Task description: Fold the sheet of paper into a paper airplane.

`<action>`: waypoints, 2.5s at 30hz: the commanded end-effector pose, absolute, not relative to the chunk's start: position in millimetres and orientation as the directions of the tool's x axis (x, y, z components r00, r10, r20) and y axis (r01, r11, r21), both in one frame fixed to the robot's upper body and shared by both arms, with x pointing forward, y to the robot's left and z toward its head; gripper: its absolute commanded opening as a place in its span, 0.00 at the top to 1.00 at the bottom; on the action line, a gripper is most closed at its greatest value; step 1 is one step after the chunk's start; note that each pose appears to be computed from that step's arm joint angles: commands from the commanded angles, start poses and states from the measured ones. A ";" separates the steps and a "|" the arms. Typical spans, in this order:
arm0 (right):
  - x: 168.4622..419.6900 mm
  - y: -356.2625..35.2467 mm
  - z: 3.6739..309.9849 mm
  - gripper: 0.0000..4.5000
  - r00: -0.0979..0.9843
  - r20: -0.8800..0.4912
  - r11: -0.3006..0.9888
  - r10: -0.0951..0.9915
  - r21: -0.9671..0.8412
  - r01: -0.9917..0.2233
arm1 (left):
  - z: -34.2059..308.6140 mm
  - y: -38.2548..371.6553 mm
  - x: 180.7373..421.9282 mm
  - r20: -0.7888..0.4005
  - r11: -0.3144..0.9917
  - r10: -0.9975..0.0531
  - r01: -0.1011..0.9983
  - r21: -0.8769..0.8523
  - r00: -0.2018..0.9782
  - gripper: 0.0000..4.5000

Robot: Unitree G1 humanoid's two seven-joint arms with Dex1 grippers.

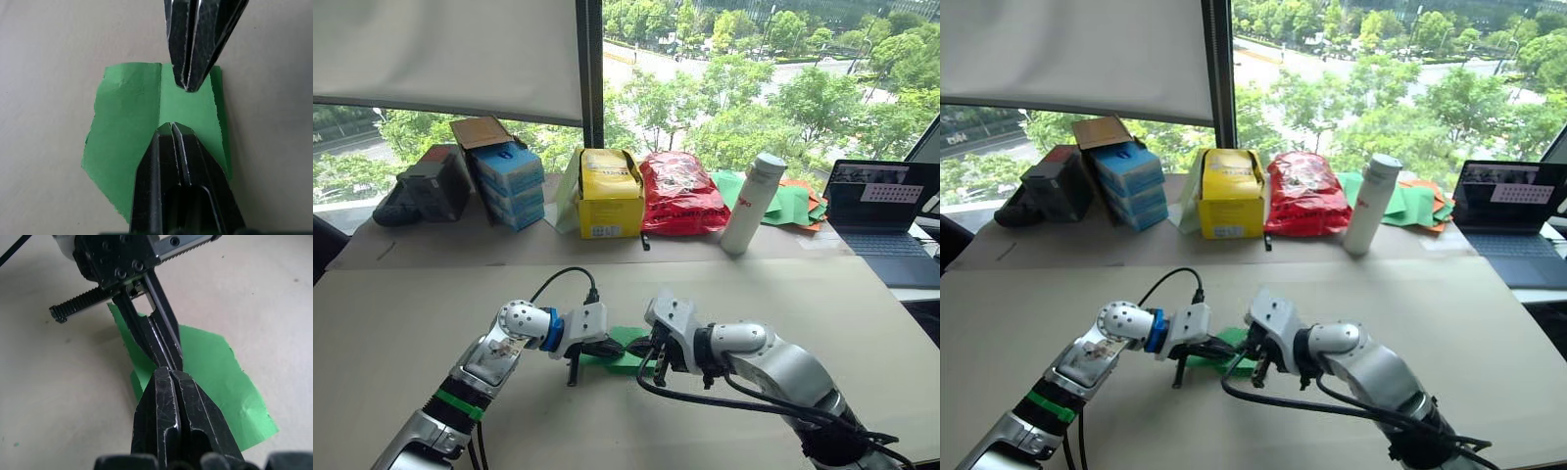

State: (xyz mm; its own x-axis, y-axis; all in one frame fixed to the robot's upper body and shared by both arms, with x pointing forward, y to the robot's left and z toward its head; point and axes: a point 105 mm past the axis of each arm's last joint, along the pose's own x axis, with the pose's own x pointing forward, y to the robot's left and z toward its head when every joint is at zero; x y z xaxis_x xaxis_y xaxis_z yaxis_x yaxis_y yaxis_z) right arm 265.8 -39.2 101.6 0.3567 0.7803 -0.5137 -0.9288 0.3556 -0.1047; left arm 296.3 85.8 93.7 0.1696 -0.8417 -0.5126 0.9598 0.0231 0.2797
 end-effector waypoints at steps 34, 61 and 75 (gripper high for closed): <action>281.5 -48.6 142.4 0.99 0.448 -0.352 0.421 0.822 -0.154 -0.894 | 73.7 100.2 266.0 -0.390 0.310 -0.868 0.949 0.059 0.307 1.00; 311.4 -77.0 98.2 0.41 0.366 -0.443 0.473 0.818 0.156 -0.867 | 73.3 100.9 267.3 -0.401 0.310 -0.861 0.948 0.073 0.313 1.00; 309.0 -55.8 92.2 0.41 0.328 -0.376 0.437 0.867 0.256 -0.862 | 72.9 100.3 266.1 -0.403 0.309 -0.861 0.948 0.072 0.311 1.00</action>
State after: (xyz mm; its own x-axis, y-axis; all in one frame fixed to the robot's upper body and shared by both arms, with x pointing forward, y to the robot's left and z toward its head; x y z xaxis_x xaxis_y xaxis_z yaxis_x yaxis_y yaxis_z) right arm 310.1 -58.8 86.1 0.3380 0.8478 -0.4087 -0.8559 0.4575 0.2411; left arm 268.5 103.6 70.2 0.3217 -0.8571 -0.4024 0.9427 0.3296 0.0515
